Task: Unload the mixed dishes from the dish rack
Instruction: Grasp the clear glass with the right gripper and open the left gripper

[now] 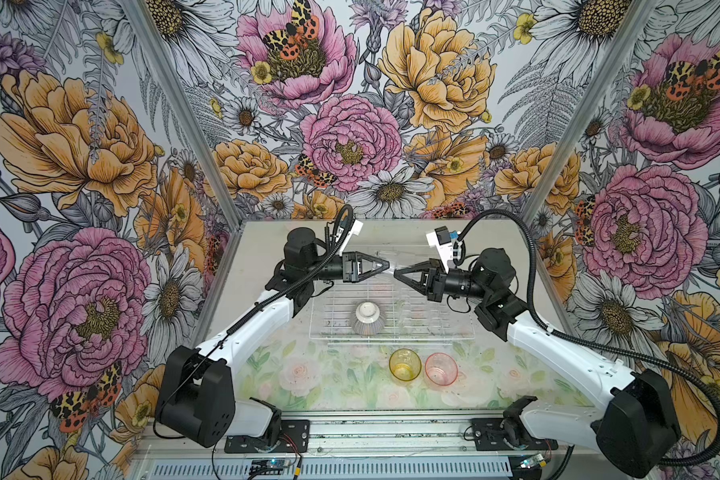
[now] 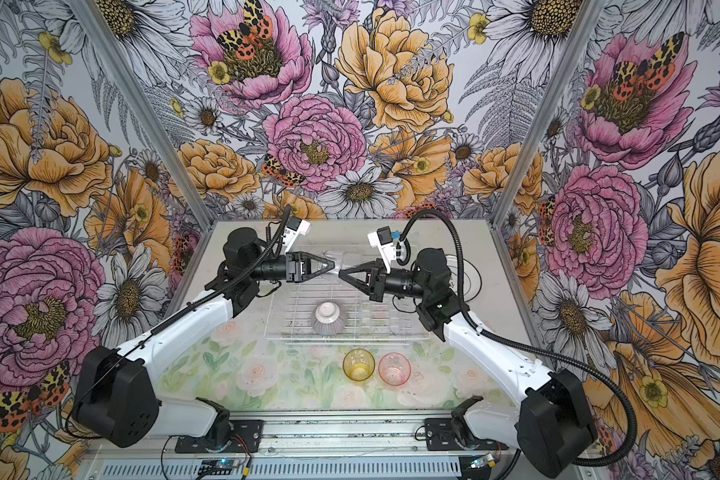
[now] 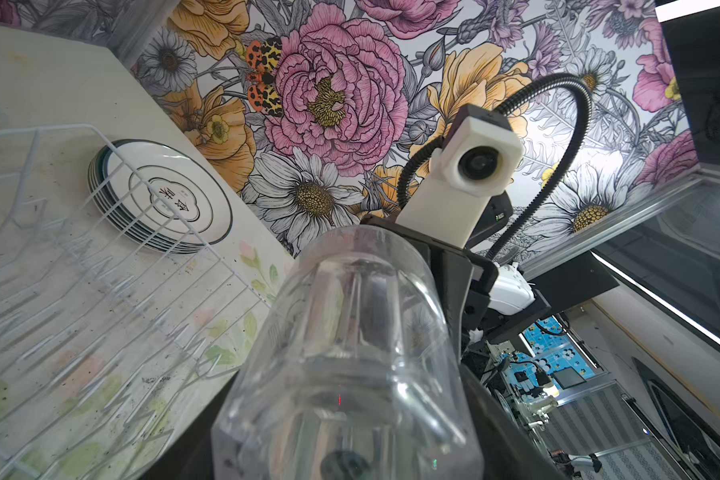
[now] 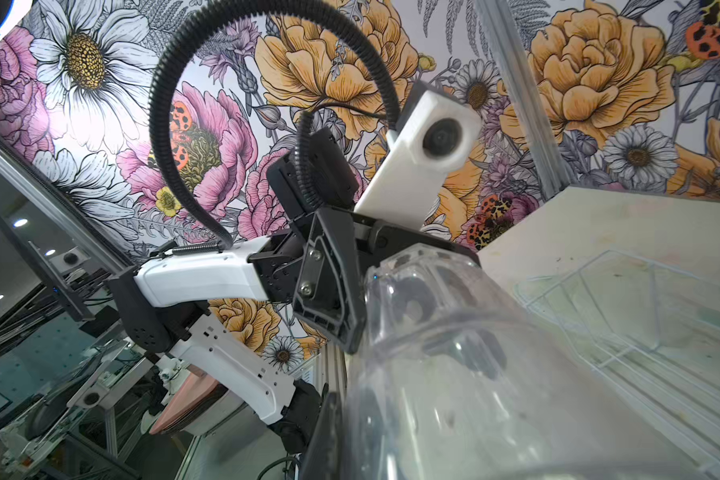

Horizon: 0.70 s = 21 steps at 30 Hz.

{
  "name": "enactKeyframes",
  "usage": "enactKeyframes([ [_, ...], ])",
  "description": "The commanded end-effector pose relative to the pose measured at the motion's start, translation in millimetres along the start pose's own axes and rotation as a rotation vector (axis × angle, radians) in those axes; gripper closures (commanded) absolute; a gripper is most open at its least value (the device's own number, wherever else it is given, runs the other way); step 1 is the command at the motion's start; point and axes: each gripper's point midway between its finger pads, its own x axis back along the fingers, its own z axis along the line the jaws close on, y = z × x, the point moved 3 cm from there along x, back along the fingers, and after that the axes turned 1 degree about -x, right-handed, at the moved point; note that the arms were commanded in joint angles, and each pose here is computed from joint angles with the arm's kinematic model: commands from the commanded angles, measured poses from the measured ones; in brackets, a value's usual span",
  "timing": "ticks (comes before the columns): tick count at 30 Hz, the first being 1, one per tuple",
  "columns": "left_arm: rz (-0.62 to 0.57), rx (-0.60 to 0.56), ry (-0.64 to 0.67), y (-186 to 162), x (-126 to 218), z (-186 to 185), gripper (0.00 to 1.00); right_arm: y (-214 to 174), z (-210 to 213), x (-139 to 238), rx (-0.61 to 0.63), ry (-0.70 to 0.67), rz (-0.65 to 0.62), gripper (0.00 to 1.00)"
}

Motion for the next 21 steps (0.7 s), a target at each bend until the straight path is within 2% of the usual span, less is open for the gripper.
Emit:
enactKeyframes([
  [1, -0.009, -0.011, -0.006, 1.6, -6.0, -0.4, 0.46, 15.1, 4.4, -1.2, 0.049, -0.005, -0.038, 1.0],
  [4, -0.006, -0.008, -0.009, 1.3, -7.2, -1.0, 0.45, 17.2, 5.9, -0.2, 0.054, -0.008, -0.042, 1.0],
  [6, -0.014, -0.007, -0.001, 2.2, -6.7, -0.8, 0.38, 17.6, 5.7, 0.6, 0.058, -0.018, -0.042, 1.0],
  [7, -0.021, -0.006, 0.016, 2.2, -5.8, 0.5, 0.29, 17.8, 5.8, 0.7, 0.062, -0.023, -0.039, 1.0],
  [9, -0.033, -0.024, 0.063, 2.9, -2.4, 2.4, 0.02, 17.7, 6.7, 0.9, 0.067, -0.031, -0.029, 1.0],
  [15, -0.112, -0.101, 0.197, 19.8, 20.1, -4.7, 0.01, 13.6, 6.9, 6.0, 0.088, -0.102, 0.032, 1.0],
  [18, -0.15, -0.154, 0.427, 26.6, 40.7, 3.9, 0.01, 6.0, 4.5, 10.0, 0.107, -0.19, 0.097, 1.0],
  [21, -0.203, -0.183, 0.632, 32.7, 66.4, 9.7, 0.01, 1.2, 7.7, 14.0, 0.101, -0.211, 0.119, 1.0],
])
